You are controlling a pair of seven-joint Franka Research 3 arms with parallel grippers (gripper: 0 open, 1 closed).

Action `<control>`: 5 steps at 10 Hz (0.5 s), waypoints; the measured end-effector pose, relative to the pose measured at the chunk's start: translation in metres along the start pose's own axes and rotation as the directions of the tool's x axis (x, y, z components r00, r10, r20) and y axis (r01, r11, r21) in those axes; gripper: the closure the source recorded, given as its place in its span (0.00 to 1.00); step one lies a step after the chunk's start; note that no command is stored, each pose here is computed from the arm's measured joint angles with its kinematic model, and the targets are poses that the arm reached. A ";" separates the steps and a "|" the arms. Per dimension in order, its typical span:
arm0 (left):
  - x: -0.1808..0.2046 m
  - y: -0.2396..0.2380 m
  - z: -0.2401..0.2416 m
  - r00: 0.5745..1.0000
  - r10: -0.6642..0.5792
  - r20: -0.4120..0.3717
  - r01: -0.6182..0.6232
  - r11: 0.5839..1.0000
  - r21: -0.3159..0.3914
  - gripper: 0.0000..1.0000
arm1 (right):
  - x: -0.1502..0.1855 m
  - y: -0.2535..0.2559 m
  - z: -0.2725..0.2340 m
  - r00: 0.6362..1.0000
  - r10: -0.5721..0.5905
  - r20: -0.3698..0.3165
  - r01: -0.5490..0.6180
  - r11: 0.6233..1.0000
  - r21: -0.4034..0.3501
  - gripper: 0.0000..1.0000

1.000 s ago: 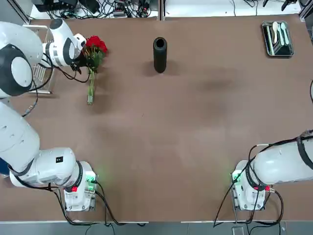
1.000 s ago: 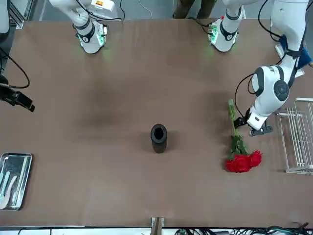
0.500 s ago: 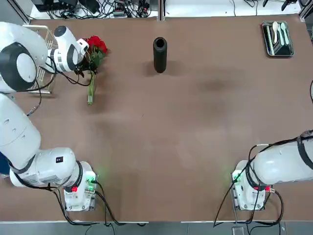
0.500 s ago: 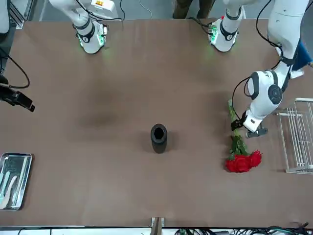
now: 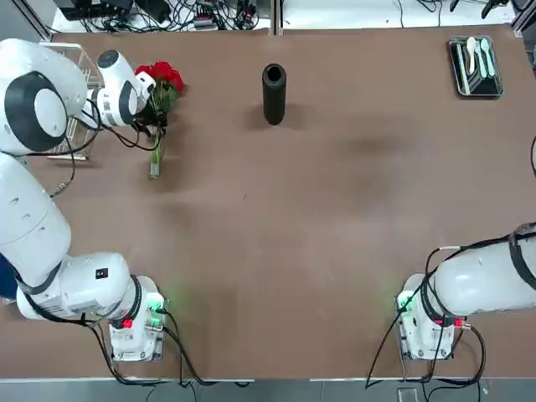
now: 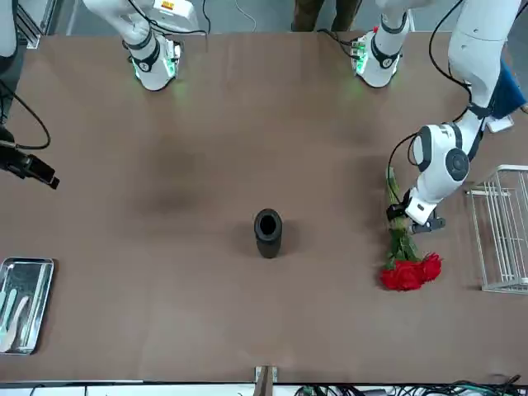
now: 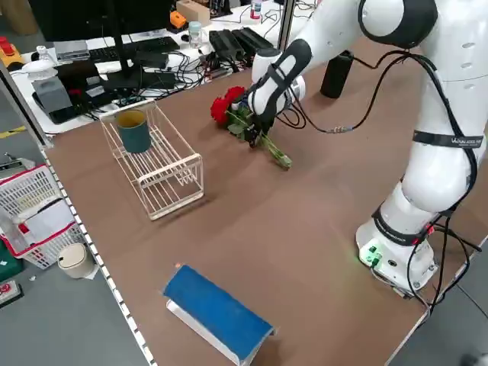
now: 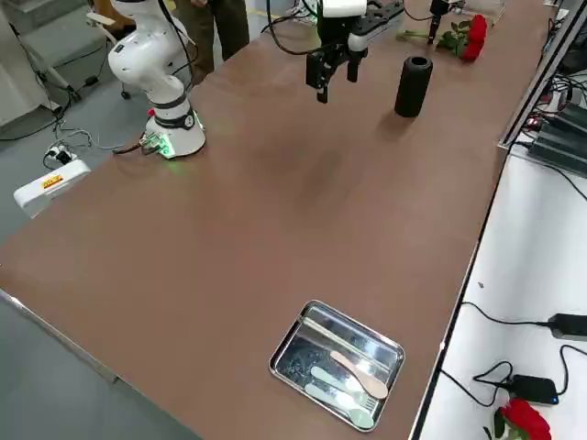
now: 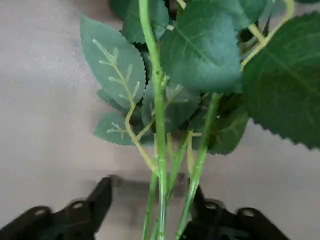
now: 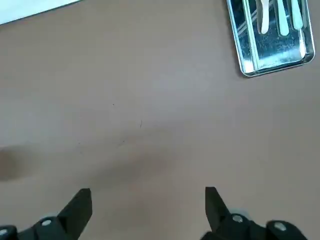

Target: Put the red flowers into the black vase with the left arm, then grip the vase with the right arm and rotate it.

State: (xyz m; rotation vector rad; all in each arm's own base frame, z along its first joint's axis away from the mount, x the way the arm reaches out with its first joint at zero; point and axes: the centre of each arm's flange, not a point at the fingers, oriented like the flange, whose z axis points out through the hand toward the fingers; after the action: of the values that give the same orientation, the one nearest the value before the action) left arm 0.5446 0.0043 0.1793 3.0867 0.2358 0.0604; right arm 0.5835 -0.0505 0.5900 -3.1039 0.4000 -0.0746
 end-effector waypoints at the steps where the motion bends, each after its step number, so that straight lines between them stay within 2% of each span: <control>1: 0.001 0.000 -0.001 1.000 0.000 -0.002 0.000 1.000 0.000 0.36 | 0.000 0.000 0.000 1.000 0.000 0.000 0.000 1.000 0.000 0.00; 4: 0.004 0.002 -0.003 1.000 -0.002 -0.011 0.002 1.000 -0.003 0.83 | 0.000 0.000 0.000 1.000 0.000 0.000 0.000 1.000 0.000 0.00; 5: 0.005 0.005 -0.005 1.000 -0.017 -0.015 0.017 1.000 -0.006 0.93 | 0.000 0.000 0.000 1.000 0.000 0.000 0.000 1.000 0.000 0.00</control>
State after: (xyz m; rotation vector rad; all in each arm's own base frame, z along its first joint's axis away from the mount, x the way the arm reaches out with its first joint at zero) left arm 0.5505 0.0000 0.1844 3.0793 0.2617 0.0831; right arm 0.5836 -0.0505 0.5897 -3.1039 0.4002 -0.0746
